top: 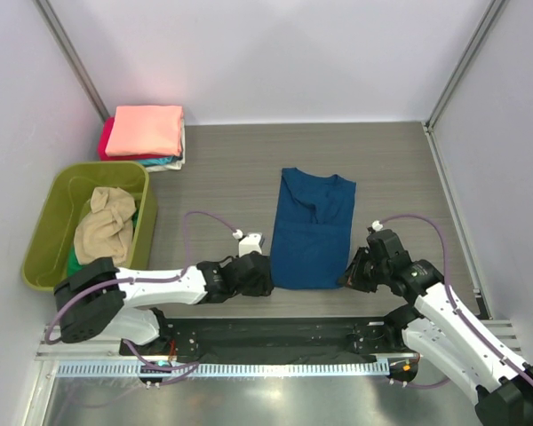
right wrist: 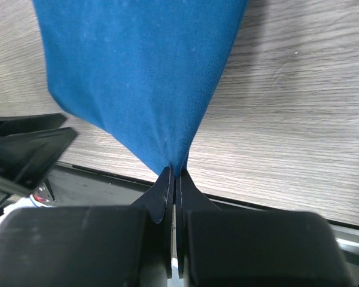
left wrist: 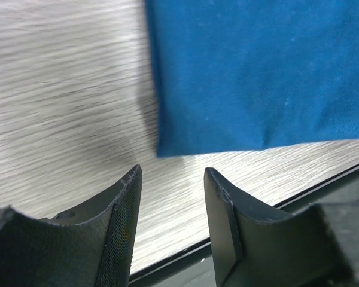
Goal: Fold and stack the t-shirts
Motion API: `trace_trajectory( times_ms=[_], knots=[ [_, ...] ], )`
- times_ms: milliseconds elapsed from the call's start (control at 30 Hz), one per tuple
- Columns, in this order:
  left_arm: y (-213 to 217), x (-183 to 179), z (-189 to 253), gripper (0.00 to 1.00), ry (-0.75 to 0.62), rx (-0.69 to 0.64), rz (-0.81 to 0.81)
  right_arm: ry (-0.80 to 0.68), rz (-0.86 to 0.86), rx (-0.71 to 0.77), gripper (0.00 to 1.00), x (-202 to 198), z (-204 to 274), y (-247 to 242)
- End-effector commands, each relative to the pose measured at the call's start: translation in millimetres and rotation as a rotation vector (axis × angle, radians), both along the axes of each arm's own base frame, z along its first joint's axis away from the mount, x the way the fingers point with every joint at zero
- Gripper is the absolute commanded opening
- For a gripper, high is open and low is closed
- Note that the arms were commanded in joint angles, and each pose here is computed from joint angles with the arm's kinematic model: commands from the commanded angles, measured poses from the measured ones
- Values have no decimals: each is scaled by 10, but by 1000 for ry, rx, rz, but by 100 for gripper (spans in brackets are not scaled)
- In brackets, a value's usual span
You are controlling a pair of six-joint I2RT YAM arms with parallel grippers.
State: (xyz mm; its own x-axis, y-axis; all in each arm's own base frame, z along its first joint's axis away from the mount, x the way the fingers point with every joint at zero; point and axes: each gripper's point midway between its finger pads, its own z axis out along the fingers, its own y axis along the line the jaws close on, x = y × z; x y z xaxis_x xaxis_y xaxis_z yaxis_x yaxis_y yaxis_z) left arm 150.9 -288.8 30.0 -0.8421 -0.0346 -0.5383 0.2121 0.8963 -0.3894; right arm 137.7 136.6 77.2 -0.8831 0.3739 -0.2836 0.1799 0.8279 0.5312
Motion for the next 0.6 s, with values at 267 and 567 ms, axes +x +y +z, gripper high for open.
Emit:
trace_trajectory(
  times_ms=[267, 567],
  knots=[
    [58, 89, -26, 48, -64, 41, -30, -2, -2, -1, 1, 50, -36, 29],
    [-84, -25, -259, 33, 8, -8, -62, 1, -9, -9, 1, 51, -63, 12]
  ],
)
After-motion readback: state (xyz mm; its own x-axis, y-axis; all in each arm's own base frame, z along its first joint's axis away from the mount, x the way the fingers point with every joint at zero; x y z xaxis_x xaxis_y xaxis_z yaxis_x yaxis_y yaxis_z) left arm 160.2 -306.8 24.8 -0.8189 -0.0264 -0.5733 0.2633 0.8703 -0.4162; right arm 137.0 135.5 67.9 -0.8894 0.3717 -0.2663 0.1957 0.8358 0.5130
